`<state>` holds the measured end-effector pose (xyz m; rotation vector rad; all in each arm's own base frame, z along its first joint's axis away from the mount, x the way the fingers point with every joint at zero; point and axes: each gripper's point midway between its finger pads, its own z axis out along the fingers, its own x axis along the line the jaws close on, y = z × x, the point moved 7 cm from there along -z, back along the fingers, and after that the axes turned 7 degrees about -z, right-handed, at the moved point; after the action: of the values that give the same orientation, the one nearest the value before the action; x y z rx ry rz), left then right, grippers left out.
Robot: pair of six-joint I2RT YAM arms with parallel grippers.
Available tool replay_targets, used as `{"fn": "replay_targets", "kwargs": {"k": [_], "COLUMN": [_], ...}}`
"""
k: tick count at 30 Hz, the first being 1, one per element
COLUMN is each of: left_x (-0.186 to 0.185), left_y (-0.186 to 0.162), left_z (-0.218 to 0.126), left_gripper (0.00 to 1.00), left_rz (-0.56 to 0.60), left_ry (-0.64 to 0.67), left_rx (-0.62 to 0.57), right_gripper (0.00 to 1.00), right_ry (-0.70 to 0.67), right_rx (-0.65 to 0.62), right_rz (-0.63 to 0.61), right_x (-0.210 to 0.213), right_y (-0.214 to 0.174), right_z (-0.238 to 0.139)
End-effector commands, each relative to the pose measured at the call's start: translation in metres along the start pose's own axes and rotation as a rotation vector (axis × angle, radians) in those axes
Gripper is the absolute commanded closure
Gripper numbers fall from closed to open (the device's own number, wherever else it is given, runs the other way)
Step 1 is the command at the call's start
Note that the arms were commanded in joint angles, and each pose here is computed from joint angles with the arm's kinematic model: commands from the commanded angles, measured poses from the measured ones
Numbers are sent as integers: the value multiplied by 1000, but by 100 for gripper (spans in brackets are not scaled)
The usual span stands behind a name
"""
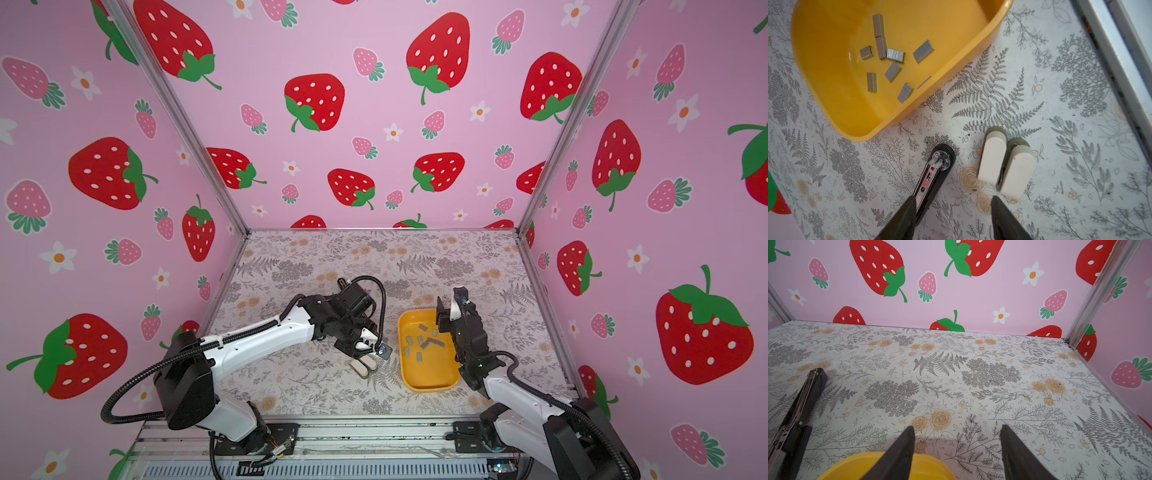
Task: Load the staples into the stapler
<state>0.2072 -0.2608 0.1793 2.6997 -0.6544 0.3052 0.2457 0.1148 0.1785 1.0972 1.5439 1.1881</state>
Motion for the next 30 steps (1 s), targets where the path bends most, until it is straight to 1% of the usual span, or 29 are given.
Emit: {"fn": "replay_targets", "kwargs": {"k": [1, 5, 6, 8, 12, 17, 23, 27, 30], "left_x": [-5, -11, -11, -10, -5, -10, -13, -16, -19], "left_y": [7, 11, 9, 9, 12, 14, 13, 14, 14], "left_z": [0, 12, 15, 19, 24, 30, 38, 45, 49], "left_gripper": [43, 46, 46, 47, 48, 48, 48, 52, 52], "left_rz": [50, 75, 82, 86, 84, 114, 106, 117, 132], "left_ry": [-51, -97, -94, -94, -99, -121, -132, -151, -175], "left_rx": [19, 33, 62, 79, 84, 107, 121, 137, 136], "right_gripper": [33, 33, 33, 30, 30, 29, 29, 29, 29], "right_ry": [-42, -83, -82, -76, -82, -78, -70, -66, -64], "right_rx": [-45, -43, -62, -92, -92, -93, -82, -77, -75], "right_rz": [4, 25, 32, 33, 39, 42, 37, 36, 34], "right_x": [-6, -10, -11, -11, -12, -12, -11, -10, -10], "right_y": [3, -3, -5, -7, -7, -7, -8, -7, -8], "right_z": [0, -1, -4, -7, -8, -8, -5, -3, -3]}}
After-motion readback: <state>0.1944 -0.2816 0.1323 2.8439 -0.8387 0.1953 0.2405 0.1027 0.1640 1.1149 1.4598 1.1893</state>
